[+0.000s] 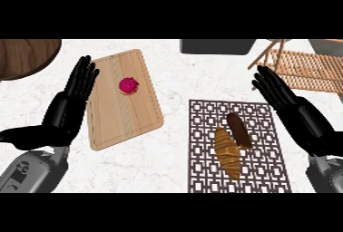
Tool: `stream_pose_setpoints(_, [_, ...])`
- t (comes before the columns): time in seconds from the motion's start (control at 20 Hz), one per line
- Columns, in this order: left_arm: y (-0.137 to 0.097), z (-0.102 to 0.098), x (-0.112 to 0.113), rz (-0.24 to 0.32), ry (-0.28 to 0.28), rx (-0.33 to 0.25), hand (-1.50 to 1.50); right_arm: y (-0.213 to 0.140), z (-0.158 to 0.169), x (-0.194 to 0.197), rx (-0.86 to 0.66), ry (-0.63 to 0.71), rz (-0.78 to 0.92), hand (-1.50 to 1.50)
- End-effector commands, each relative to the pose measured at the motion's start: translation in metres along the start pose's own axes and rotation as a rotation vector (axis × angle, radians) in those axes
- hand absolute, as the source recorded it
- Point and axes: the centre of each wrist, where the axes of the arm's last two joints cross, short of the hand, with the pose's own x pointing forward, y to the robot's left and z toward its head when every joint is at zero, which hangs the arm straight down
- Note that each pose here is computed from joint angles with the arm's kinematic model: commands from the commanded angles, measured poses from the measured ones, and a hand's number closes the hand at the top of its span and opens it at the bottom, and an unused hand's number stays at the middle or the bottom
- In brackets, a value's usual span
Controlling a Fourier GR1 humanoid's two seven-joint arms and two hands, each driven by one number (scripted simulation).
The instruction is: Pick the sweet potato from the placemat and place it in the tiered shelf
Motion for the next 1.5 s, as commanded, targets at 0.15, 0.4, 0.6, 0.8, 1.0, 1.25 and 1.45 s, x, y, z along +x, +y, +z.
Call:
stream_pose_setpoints(0.15, [0.028, 0.008, -0.014, -0.083, 0.131, 0.162, 0.00, 0.029, -0.044, -0.007, 0.253, 0.103, 0.165, 1.50])
stream_pose_setpoints(0.4, [0.023, 0.027, -0.018, -0.067, 0.259, 0.220, 0.00, 0.023, -0.061, -0.056, 0.017, 0.253, 0.148, -1.50])
stream_pose_setpoints(0.6, [0.024, 0.034, -0.018, -0.079, 0.274, 0.258, 0.00, -0.009, -0.080, -0.021, 0.234, 0.117, 0.092, -1.50])
stream_pose_setpoints(0.8, [0.020, 0.043, -0.026, -0.070, 0.292, 0.256, 0.00, -0.019, -0.086, 0.010, 0.452, 0.139, 0.267, -1.50])
stream_pose_setpoints(1.0, [0.036, 0.029, -0.015, -0.087, 0.287, 0.286, 0.00, -0.009, -0.094, 0.054, 0.637, 0.243, 0.582, -1.50])
stream_pose_setpoints(1.25, [0.034, 0.040, -0.013, -0.093, 0.278, 0.272, 0.00, 0.034, -0.091, 0.073, 0.742, 0.270, 0.926, -1.50])
stream_pose_setpoints(1.45, [0.017, 0.036, -0.011, -0.088, 0.283, 0.267, 0.00, 0.069, -0.097, 0.082, 0.740, 0.297, 1.204, -1.50])
